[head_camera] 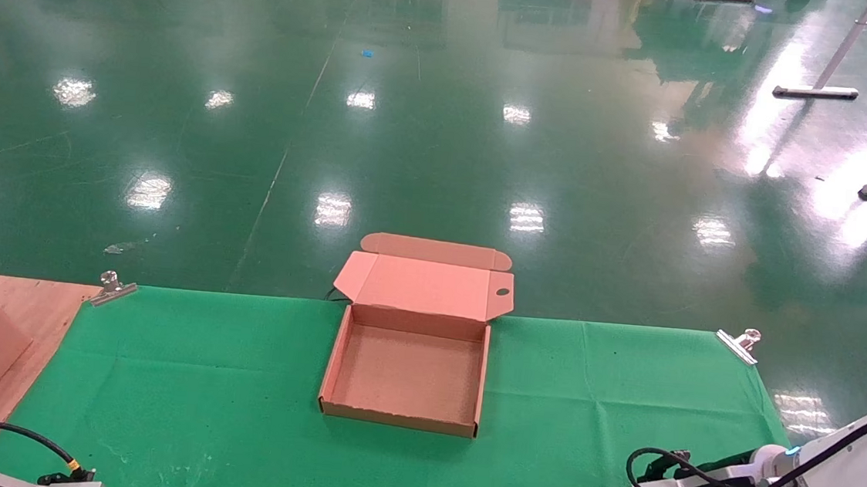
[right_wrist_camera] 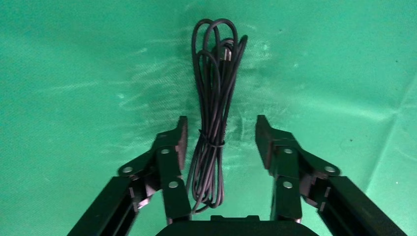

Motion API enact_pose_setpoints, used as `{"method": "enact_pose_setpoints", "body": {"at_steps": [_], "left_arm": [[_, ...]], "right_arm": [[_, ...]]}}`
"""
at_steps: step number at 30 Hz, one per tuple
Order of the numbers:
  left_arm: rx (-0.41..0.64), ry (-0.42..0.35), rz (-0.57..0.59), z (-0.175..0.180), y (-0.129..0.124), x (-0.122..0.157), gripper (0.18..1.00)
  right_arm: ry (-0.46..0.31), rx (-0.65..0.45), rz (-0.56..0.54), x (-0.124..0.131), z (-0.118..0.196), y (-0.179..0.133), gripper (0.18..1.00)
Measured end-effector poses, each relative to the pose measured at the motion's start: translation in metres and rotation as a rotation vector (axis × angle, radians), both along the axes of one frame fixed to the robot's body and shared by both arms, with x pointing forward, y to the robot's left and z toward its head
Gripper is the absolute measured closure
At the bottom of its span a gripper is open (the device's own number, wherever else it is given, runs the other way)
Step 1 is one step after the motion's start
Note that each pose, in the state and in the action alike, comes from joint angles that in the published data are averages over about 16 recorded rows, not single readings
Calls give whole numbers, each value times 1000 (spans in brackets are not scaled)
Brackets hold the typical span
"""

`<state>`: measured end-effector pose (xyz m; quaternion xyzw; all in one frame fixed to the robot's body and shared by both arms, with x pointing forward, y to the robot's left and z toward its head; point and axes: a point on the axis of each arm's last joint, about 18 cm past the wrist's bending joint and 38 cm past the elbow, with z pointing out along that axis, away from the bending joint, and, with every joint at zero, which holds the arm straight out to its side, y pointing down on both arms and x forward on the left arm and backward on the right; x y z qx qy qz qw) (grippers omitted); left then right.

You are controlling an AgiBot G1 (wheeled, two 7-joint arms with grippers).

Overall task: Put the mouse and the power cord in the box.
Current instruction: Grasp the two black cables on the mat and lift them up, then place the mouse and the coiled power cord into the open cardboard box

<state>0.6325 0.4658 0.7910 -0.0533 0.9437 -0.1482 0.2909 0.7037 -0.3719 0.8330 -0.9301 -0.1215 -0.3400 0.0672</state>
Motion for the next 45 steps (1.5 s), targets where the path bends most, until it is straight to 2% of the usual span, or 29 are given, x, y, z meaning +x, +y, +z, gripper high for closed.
{"method": "enact_pose_setpoints", "body": {"at_steps": [11, 17, 21, 27, 33, 45], "left_arm": [[-4, -4, -13, 6, 3, -3, 754], [21, -27, -37, 24, 4, -1, 822], [41, -59, -64, 49, 1, 2, 833], [69, -143, -117, 108, -12, 7, 842], [75, -255, -178, 178, -42, 9, 842], [57, -494, -286, 304, -120, 2, 843]], "right_arm": [[12, -4, 16, -2, 2, 1, 771], [5, 9, 30, -3, 13, 2, 873], [-12, 30, 47, -4, 30, 5, 921], [-65, 86, 89, -6, 75, 14, 951], [-135, 148, 145, -9, 133, 35, 956], [-303, 223, 247, -15, 252, 115, 957]]}}
